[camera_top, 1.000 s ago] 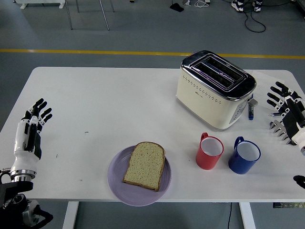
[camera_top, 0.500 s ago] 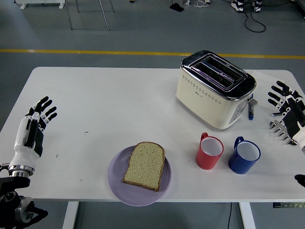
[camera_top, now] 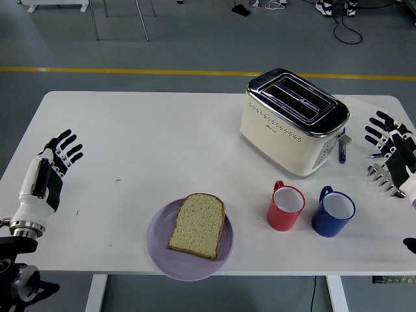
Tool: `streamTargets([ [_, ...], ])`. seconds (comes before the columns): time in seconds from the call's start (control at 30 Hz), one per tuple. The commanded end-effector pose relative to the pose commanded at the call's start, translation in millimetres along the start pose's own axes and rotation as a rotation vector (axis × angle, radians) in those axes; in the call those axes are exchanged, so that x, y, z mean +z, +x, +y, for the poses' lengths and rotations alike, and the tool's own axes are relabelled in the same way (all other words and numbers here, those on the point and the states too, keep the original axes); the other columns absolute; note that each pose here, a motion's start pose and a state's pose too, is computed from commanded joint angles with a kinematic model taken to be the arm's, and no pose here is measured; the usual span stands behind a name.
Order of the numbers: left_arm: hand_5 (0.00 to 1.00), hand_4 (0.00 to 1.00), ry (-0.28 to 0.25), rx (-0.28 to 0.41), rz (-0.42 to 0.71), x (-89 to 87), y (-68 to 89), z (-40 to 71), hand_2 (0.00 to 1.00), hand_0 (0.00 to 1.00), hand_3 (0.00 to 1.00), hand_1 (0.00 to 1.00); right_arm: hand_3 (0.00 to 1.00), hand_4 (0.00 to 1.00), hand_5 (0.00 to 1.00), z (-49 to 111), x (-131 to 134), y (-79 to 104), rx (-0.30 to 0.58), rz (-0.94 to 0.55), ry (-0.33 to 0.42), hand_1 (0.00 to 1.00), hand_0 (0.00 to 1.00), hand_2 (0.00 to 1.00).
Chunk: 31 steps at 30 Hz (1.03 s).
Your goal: Push plate across desktop,pick up the break from the machine,place the break in the plate
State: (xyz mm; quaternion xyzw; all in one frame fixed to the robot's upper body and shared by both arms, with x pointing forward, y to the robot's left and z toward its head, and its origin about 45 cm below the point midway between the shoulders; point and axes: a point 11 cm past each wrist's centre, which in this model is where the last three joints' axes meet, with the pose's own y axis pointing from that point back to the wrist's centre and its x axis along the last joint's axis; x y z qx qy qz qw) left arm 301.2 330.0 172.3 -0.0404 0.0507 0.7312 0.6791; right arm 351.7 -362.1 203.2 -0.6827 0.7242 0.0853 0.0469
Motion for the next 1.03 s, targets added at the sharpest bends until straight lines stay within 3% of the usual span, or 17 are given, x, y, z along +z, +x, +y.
streamTargets([
  [1.03, 0.998, 0.572, 0.043, -0.029, -0.001, -7.5, -1.7, 1.9, 0.876, 0.827, 0.841, 0.831, 0.794, 0.510, 0.600, 2.9, 3.6, 3.0, 0.002, 0.004, -0.010, 0.795, 0.859, 0.806],
])
